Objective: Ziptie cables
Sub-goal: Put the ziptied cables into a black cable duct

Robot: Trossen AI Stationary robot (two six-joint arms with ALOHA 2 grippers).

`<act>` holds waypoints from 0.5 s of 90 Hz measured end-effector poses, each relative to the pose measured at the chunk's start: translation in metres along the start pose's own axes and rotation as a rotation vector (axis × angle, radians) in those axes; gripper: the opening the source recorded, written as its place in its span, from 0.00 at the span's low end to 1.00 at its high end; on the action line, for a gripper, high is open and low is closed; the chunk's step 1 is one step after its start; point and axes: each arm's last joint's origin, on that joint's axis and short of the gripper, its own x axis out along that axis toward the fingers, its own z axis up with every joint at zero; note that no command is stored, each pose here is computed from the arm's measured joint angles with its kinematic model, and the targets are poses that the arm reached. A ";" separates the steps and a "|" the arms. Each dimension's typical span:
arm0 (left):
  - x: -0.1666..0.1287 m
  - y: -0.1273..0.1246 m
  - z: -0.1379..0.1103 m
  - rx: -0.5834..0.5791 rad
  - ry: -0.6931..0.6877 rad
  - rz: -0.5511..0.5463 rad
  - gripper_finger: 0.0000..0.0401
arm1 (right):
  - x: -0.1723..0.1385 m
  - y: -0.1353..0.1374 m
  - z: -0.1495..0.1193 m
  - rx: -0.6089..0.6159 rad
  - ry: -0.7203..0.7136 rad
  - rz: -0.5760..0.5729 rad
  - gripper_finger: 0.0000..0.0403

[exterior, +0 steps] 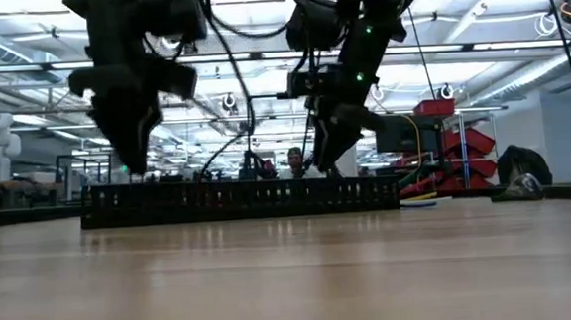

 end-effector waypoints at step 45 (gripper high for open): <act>0.007 -0.032 -0.026 -0.054 -0.498 0.091 0.36 | -0.048 0.023 -0.041 0.257 -0.525 -0.039 0.35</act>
